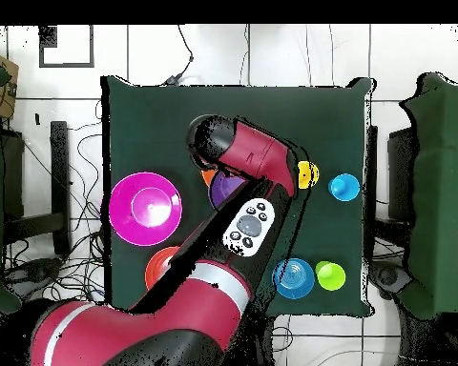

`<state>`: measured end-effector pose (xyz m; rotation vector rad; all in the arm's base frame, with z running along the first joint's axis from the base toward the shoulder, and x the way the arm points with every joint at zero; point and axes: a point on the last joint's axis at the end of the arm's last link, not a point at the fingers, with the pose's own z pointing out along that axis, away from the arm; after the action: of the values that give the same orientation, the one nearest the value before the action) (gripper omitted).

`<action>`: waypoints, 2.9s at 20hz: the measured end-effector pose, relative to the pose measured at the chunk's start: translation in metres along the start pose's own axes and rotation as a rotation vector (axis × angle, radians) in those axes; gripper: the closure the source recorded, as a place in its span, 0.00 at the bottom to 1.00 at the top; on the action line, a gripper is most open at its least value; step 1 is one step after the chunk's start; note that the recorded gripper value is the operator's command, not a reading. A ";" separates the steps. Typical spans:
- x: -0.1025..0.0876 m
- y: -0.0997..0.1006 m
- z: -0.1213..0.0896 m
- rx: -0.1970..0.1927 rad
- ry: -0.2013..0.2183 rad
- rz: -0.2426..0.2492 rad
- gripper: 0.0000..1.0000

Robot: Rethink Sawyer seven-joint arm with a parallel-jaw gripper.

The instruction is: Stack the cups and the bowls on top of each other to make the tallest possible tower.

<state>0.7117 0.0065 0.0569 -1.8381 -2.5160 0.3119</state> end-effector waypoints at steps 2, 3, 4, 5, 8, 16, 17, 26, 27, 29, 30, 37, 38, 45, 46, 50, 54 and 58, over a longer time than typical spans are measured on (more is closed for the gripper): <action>0.000 0.000 0.001 0.001 0.001 0.000 1.00; -0.001 -0.001 0.001 0.002 0.001 0.001 1.00; -0.001 -0.001 0.002 0.002 0.001 0.001 1.00; -0.002 -0.001 0.002 0.003 0.001 0.000 1.00; -0.004 -0.003 0.004 0.008 -0.001 -0.001 1.00; -0.019 -0.006 0.010 0.017 -0.009 -0.007 1.00; -0.021 -0.006 0.011 0.016 -0.010 -0.006 1.00; -0.031 -0.013 0.017 0.034 -0.025 -0.025 1.00; -0.031 -0.014 0.017 0.038 -0.028 -0.030 1.00; -0.031 -0.015 0.019 0.044 -0.034 -0.040 1.00; -0.031 -0.016 0.019 0.048 -0.038 -0.045 1.00; -0.025 -0.021 0.023 0.073 -0.068 -0.093 1.00; -0.024 -0.022 0.023 0.076 -0.072 -0.100 1.00; -0.022 -0.025 0.024 0.091 -0.091 -0.128 1.00; -0.022 -0.025 0.024 0.092 -0.095 -0.133 1.00; -0.012 -0.029 0.018 0.118 -0.148 -0.186 1.00; 0.001 -0.031 0.009 0.142 -0.210 -0.243 1.00; 0.012 -0.033 -0.007 0.158 -0.277 -0.294 1.00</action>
<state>0.6780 0.0097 0.0680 -1.4298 -2.7920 0.7770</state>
